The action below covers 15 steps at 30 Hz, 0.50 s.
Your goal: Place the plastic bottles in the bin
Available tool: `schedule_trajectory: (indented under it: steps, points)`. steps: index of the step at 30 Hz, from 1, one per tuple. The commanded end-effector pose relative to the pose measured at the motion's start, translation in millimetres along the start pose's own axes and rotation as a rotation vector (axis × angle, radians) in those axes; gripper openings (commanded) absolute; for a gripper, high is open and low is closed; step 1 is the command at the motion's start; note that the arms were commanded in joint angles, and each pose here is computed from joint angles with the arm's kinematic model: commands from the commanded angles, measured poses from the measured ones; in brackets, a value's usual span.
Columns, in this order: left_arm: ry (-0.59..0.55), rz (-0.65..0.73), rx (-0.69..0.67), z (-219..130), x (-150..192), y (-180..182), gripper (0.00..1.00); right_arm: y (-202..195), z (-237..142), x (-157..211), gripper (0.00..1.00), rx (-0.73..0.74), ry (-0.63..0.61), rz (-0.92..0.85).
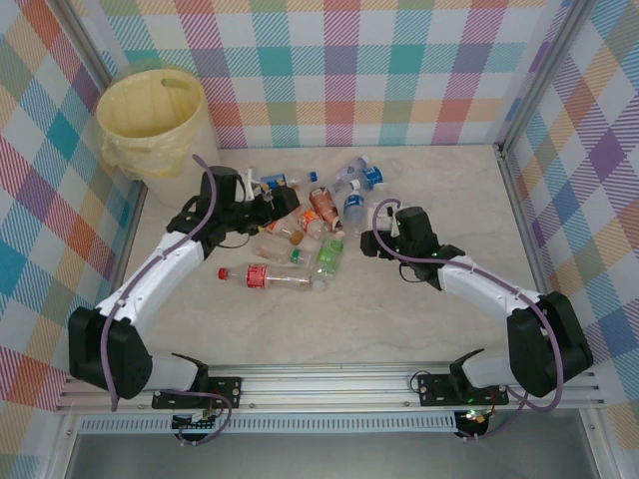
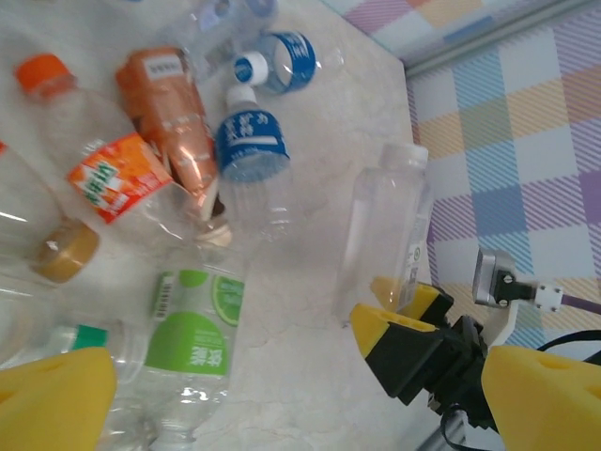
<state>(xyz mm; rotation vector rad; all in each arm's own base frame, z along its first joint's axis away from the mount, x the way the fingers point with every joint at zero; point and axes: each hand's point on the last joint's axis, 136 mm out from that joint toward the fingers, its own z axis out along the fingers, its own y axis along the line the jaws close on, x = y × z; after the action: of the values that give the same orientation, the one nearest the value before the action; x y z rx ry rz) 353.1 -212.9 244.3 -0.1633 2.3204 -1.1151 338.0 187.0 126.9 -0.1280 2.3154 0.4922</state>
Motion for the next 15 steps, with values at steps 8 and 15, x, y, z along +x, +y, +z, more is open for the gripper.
schedule_trajectory:
  steps: [8, 15]
  points:
    - [0.058, 0.067, 0.216, 22.6, 16.6, -53.9, 1.0, 105.6, -10.8, -27.0, 0.56, -0.336, -0.059, -0.13]
    - [0.039, 0.071, 0.251, 23.7, 12.4, -59.8, 1.0, 150.4, -12.3, -24.1, 0.56, -0.465, -0.018, -0.175]
